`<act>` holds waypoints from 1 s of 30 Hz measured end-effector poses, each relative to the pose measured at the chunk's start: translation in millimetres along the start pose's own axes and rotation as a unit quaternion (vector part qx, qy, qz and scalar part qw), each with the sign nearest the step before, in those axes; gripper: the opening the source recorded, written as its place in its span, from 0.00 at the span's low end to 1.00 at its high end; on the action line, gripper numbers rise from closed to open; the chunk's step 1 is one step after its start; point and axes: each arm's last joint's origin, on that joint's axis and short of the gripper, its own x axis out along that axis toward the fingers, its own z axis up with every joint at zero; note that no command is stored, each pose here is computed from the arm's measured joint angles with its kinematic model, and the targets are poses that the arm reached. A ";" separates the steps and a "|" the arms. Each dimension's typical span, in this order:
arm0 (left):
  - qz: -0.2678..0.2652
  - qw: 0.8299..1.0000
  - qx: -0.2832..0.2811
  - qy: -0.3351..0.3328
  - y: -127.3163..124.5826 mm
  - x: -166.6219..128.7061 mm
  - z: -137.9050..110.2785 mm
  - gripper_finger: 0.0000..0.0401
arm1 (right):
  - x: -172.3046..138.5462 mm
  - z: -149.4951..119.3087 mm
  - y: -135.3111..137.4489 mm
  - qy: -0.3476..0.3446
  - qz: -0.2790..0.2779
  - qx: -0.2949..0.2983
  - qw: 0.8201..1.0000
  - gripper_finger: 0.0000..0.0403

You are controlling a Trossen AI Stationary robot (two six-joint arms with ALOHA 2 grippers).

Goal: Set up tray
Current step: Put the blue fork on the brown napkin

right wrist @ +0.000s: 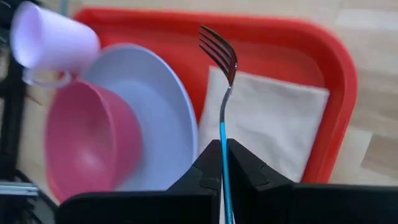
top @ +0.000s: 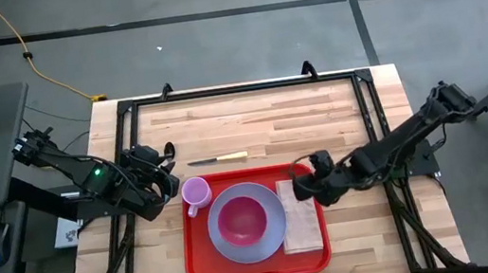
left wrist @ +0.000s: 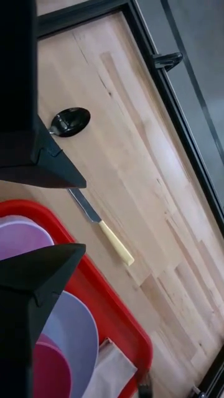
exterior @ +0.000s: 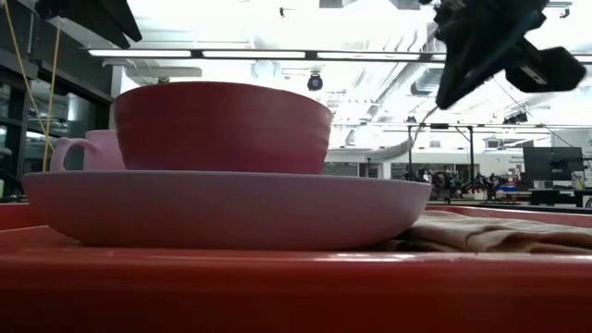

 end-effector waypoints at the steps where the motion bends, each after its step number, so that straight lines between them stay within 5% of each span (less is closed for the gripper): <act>1: 0.000 1.000 0.000 0.000 0.0 0.0 0.0 0.46 | 4.2 -3.5 -0.4 0.005 -0.008 0.000 1.000 0.00; 9: 0.000 1.000 0.000 0.001 -0.1 -0.1 0.0 0.46 | 24.4 -18.7 -1.2 0.011 -0.029 -0.006 0.999 0.00; 17: -0.005 1.000 -0.002 0.025 -0.6 -0.1 -1.4 0.46 | 25.3 -5.7 -2.6 -0.027 -0.041 -0.013 0.999 0.00; 30: -0.015 0.999 -0.011 0.034 -2.8 -0.2 -1.5 0.46 | -18.5 31.7 -10.4 -0.094 -0.023 -0.029 0.995 0.00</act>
